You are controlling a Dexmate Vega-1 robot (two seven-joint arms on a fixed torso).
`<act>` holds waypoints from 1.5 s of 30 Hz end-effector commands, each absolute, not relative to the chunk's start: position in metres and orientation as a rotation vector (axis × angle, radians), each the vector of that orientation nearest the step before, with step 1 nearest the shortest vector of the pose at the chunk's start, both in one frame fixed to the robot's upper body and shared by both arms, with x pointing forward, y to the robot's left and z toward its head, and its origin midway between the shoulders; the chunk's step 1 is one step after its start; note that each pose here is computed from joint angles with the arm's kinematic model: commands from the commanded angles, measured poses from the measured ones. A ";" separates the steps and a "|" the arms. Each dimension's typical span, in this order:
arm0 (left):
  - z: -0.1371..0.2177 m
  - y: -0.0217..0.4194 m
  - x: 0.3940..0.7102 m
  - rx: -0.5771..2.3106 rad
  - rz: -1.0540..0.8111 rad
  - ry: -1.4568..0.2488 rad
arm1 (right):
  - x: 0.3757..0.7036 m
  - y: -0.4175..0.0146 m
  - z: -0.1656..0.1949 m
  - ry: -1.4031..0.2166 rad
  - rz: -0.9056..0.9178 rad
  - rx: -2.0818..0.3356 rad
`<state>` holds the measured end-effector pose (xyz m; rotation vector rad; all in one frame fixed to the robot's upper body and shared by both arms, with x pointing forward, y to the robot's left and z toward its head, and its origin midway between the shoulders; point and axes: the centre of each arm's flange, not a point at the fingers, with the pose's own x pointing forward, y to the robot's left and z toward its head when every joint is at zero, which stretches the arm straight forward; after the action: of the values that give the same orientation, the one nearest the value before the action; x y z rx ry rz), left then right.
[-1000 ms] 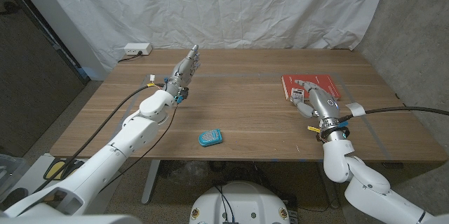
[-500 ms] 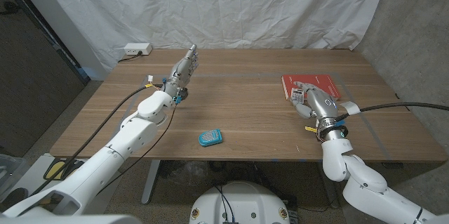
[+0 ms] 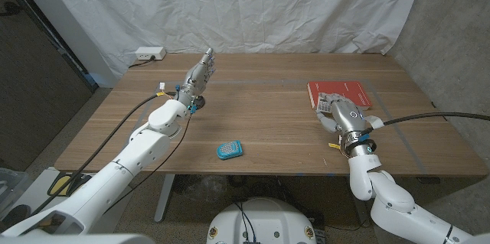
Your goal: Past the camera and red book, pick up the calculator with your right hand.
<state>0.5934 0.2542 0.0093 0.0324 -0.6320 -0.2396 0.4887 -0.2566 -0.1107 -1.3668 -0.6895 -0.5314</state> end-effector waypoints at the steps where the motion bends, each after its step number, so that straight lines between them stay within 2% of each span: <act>1: 0.006 0.253 0.589 0.026 -0.235 -0.641 | 0.491 -0.255 -0.116 -0.686 -0.545 -1.438; 45: 0.016 0.242 0.565 0.055 -0.216 -0.663 | 0.526 -0.279 -0.132 -0.648 -0.582 -1.581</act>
<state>0.5700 0.2443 0.0126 0.0476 -0.6573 -0.2151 0.5138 -0.2724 -0.1289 -1.5571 -0.6714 -0.5826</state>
